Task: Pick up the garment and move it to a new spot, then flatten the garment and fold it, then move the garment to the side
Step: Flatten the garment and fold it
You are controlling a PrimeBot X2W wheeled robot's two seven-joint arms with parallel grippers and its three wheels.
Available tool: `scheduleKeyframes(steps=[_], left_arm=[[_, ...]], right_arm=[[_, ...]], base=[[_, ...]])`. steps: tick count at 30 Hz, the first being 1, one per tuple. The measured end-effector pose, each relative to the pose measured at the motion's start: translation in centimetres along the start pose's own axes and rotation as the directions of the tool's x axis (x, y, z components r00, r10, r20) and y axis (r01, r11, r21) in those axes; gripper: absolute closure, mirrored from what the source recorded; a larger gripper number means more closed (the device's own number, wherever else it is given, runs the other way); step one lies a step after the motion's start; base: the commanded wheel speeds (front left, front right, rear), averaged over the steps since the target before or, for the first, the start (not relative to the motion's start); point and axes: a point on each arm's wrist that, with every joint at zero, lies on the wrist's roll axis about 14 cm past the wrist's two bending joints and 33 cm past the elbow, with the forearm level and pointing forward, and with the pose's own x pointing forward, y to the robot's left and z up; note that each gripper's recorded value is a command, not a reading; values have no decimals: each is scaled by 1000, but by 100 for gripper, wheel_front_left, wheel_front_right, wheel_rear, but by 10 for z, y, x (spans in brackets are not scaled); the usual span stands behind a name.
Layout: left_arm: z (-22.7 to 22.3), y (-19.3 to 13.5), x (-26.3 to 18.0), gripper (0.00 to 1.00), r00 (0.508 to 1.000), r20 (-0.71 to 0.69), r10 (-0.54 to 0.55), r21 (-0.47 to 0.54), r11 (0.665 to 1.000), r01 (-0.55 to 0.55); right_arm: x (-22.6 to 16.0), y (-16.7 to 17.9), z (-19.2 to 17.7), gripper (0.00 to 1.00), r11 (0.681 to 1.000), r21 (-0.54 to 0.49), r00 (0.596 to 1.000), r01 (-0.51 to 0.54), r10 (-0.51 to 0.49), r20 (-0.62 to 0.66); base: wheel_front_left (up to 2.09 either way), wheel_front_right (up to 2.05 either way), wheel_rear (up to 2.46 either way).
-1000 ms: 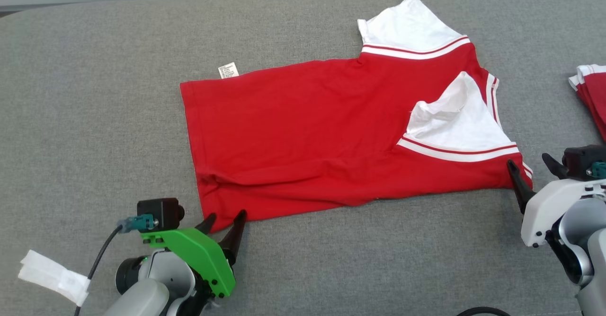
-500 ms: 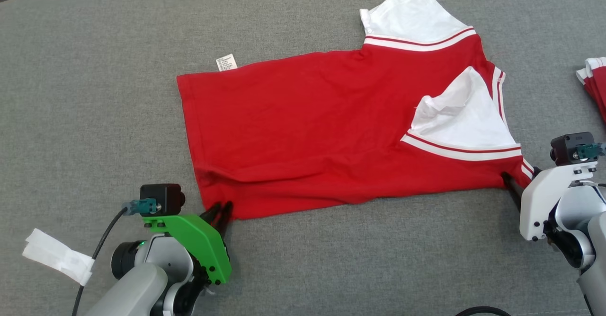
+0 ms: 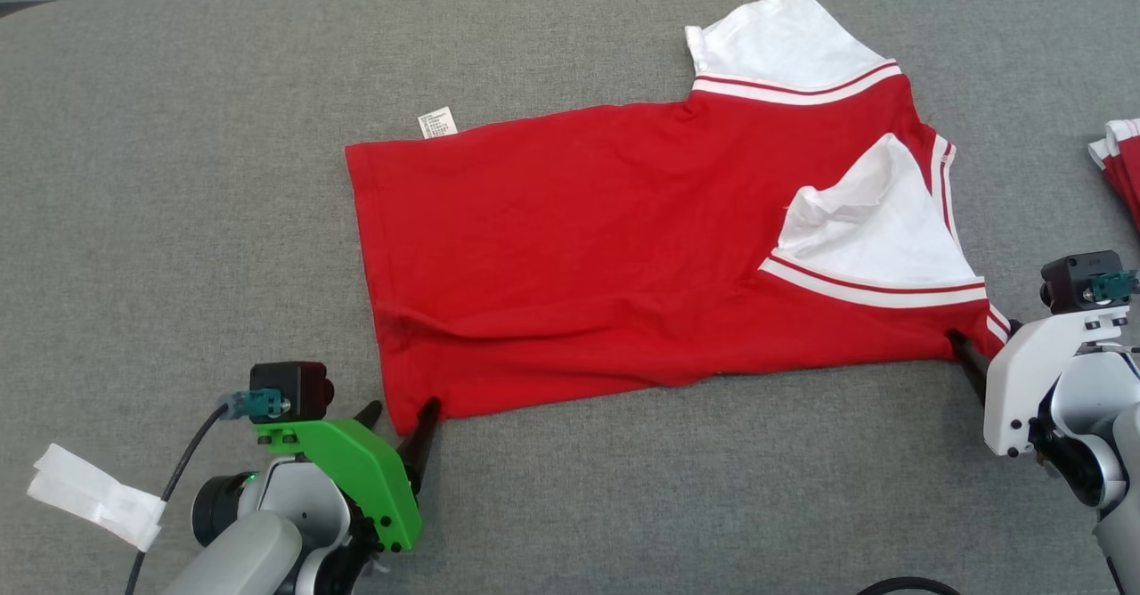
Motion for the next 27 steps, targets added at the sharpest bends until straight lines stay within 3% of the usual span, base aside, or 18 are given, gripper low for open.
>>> scheduleKeyframes(steps=[2, 3, 4, 5, 6, 7, 14, 20, 27], left_arm=[[-2, -2, 2, 0, 1000, -10, -4, -7, 1000, 3], [-2, -4, 3, 28, 1000, -13, -8, -11, 1000, 8], [-3, -6, 4, 72, 1000, -14, -17, -13, 1000, 16], [-3, -9, 5, 100, 1000, -17, -26, -13, 1000, 26], [-2, -10, 6, 100, 999, -20, -38, -10, 999, 38], [-2, -13, 7, 100, 998, -24, -50, -12, 999, 50], [-5, -22, -6, 100, 987, -73, -142, -48, 989, 139], [0, -19, -41, 100, 977, -98, -189, -25, 982, 187], [-21, -27, -64, 100, 967, -136, -214, -77, 976, 205]], right_arm=[[0, 0, 0, 10, 1000, 1, 1000, -2, 2, -1], [0, 2, -1, 15, 1000, 1, 1000, -5, 5, -3], [0, 3, -1, 26, 1000, 4, 1000, -12, 12, -5], [0, 6, -2, 60, 1000, 10, 1000, -23, 23, -5], [0, 10, -2, 83, 999, 16, 999, -37, 37, -5], [-1, 16, -3, 100, 998, 21, 998, -57, 58, -14], [-17, 17, -10, 100, 989, 89, 992, -116, 121, -44], [-45, -13, -23, 100, 992, 97, 987, -85, 97, -127], [-63, -16, -44, 100, 988, 125, 975, -93, 116, -188]], base=[[0, 0, 0], [0, 0, 0], [0, 0, 0], [0, 0, 0], [0, 0, 0], [0, 0, 0], [0, 0, 0], [0, 0, 0], [0, 0, 0]])
